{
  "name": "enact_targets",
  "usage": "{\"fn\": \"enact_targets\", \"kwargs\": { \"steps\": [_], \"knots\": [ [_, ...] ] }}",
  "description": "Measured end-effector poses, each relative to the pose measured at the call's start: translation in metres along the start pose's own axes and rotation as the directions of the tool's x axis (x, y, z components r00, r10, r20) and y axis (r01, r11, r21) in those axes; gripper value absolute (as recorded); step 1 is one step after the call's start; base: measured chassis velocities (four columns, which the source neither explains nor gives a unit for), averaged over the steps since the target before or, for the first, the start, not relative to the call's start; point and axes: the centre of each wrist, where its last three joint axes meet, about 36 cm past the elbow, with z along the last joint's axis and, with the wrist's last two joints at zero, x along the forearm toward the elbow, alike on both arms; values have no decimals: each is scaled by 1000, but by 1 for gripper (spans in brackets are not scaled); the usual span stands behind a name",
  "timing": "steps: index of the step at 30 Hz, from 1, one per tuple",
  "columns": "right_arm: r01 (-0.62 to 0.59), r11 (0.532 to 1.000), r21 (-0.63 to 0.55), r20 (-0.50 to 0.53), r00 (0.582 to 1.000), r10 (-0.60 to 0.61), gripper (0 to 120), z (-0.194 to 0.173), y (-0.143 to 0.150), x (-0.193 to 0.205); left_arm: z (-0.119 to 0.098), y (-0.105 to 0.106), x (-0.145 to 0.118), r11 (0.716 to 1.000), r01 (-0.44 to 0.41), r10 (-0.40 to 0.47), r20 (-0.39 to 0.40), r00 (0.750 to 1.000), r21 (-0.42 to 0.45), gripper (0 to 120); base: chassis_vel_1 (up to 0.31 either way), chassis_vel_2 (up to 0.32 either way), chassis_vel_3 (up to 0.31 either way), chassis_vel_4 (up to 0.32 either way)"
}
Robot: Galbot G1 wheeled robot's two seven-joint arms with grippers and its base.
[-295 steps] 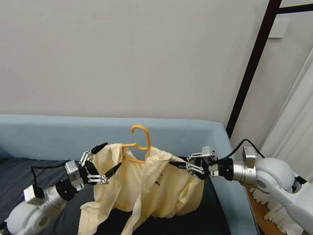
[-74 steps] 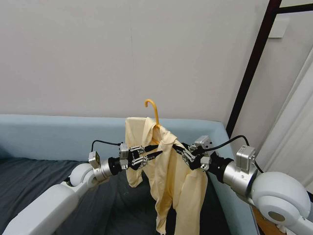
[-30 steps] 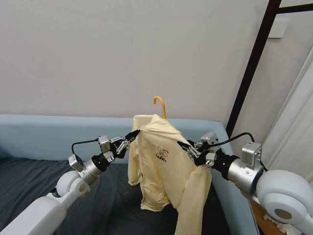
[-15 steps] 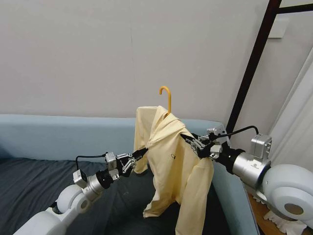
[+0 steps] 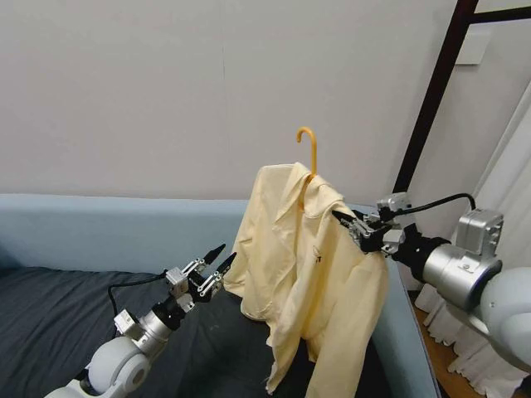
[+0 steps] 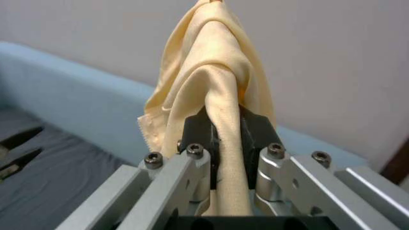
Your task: Pick up the clothes from the sofa and hang them on the clothes hanger.
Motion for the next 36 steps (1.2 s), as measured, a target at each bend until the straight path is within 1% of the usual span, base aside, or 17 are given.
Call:
{"fn": "enact_targets", "kwargs": {
  "steps": [2,3,6,7,9,11,12,15,18,21,22,27,28,30,33,34,36],
  "knots": [
    [-74,997,-11,18,997,74,8,-20,-6,10,2,-2,3,999,46,-46,-4,999,-6,65,0,0,0,0],
    [-74,997,-11,18,997,74,8,-20,-6,10,2,-2,3,999,46,-46,-4,999,-6,65,0,0,0,0],
    [-202,979,-15,41,978,202,8,-52,-15,30,2,-2,10,997,76,-76,2,997,-28,80,0,0,0,0],
    [-202,979,-15,41,978,202,8,-52,-15,30,2,-2,10,997,76,-76,2,997,-28,80,0,0,0,0],
    [-277,961,-13,46,960,278,8,-67,-21,38,3,-3,15,996,82,-82,3,997,-35,88,0,0,0,0],
    [-370,929,-11,59,927,369,8,-83,-29,46,5,-7,20,995,89,-88,2,996,-36,97,0,0,0,0],
    [-370,929,-11,59,927,369,8,-83,-29,46,5,-7,20,995,89,-88,2,996,-36,97,0,0,0,0],
    [-464,886,3,76,883,463,8,-95,-40,48,7,-11,23,995,90,-90,4,996,-36,100,0,0,0,0],
    [-496,868,11,85,866,493,8,-97,-45,47,7,-13,24,995,89,-89,7,996,-35,100,0,0,0,0],
    [-589,808,30,115,805,582,8,-102,-70,39,5,-15,24,996,85,-84,12,996,-37,100,0,0,0,0],
    [-589,808,30,115,805,582,8,-102,-70,39,5,-15,24,996,85,-84,12,996,-37,100,0,0,0,0],
    [-666,745,40,106,744,659,8,-97,-105,25,4,-14,19,997,73,-72,19,997,-40,100,0,0,0,0],
    [-666,745,40,106,744,659,8,-97,-105,25,4,-14,19,997,73,-72,19,997,-40,100,0,0,0,0],
    [-697,715,55,97,717,691,8,-85,-127,11,4,-15,17,997,67,-66,20,998,-38,100,0,0,0,0],
    [-703,708,70,93,711,697,8,-64,-153,-6,5,-15,17,997,68,-67,20,998,-38,100,0,0,0,0],
    [-703,708,70,93,711,697,8,-64,-153,-6,5,-15,17,997,68,-67,20,998,-38,100,0,0,0,0],
    [-688,722,79,92,726,682,8,-46,-169,-19,5,-12,18,997,69,-68,16,998,-45,100,0,0,0,0]
  ]
}}
